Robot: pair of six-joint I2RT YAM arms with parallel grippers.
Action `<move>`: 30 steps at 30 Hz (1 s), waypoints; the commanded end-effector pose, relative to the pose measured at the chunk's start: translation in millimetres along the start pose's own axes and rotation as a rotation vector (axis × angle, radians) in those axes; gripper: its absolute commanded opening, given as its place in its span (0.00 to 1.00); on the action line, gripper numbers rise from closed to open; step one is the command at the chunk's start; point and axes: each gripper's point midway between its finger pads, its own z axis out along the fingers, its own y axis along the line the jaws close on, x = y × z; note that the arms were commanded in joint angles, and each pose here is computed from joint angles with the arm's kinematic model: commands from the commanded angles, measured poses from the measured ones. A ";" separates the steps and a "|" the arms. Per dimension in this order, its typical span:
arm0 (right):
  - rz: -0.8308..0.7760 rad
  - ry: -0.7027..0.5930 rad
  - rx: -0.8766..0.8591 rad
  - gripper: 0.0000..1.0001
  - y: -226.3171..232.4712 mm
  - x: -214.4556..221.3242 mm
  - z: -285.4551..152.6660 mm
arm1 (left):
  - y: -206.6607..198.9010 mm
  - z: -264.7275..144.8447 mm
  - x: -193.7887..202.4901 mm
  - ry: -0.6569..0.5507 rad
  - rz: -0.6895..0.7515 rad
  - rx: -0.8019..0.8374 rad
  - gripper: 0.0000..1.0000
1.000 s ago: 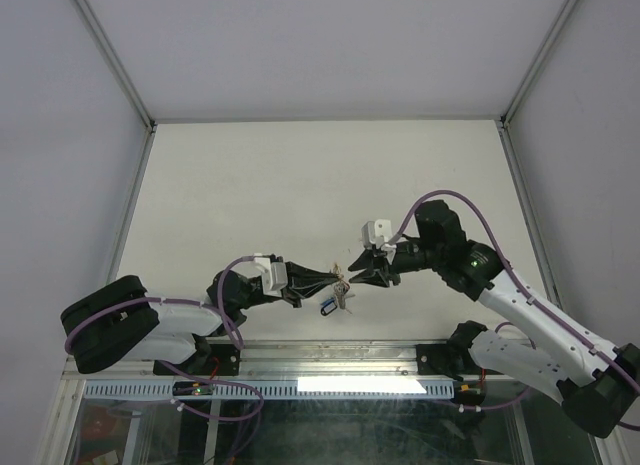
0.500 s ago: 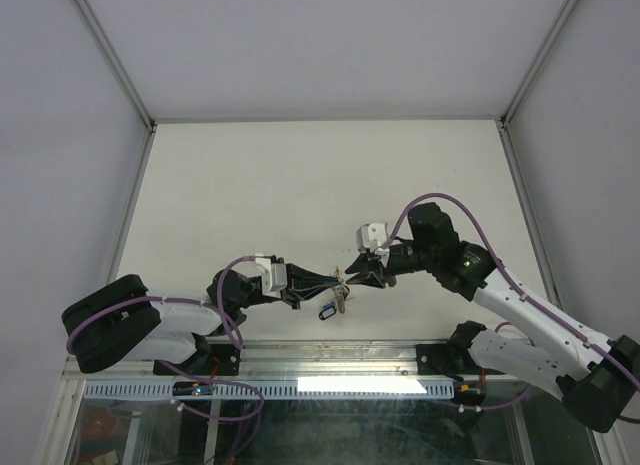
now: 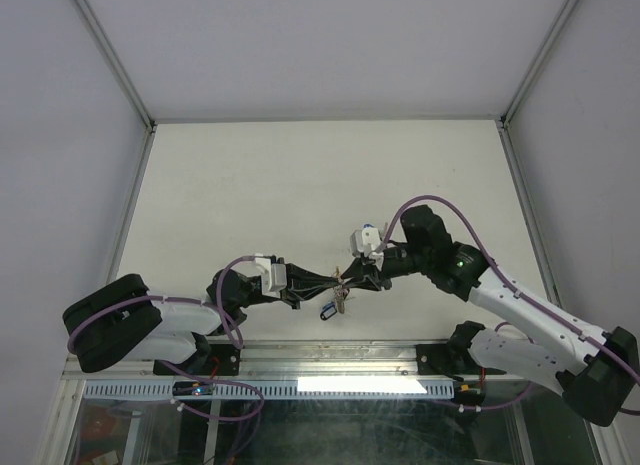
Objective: Put the keys on the keyring
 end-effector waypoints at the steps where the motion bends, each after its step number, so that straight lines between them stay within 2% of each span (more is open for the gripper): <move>1: -0.039 -0.038 0.000 0.24 -3.8 -11.4 4.7 | 2.8 9.8 -29.8 -0.101 0.037 0.018 0.00; 7: -0.032 -0.031 -0.008 0.18 -2.2 -8.4 7.2 | 3.0 9.8 -30.6 -0.103 0.037 0.019 0.00; 9: -0.032 -0.030 -0.009 0.14 -1.8 -8.2 7.3 | 3.4 9.5 -30.6 -0.103 0.039 0.018 0.00; 12: -0.027 -0.022 -0.004 0.01 -2.1 -7.9 6.4 | 3.6 9.3 -31.0 -0.105 0.037 0.017 0.00; 15: -0.025 0.009 0.005 0.00 -3.1 -6.3 2.7 | 4.0 8.3 -30.5 -0.104 0.035 0.012 0.02; 17: -0.028 0.052 0.016 0.00 -3.8 -2.9 -1.9 | 4.7 7.1 -29.2 -0.099 0.033 0.004 0.20; 19: -0.025 0.109 0.038 0.00 -6.2 -0.8 -9.7 | 5.9 5.5 -27.7 -0.092 0.034 -0.006 0.31; 25: 0.050 0.345 0.111 0.00 -15.3 17.2 -35.5 | 13.7 0.7 -22.7 -0.070 0.039 -0.060 0.39; 30: 0.147 0.397 0.214 0.00 -35.1 7.5 -40.0 | 25.3 3.9 -13.8 -0.019 0.035 -0.109 0.52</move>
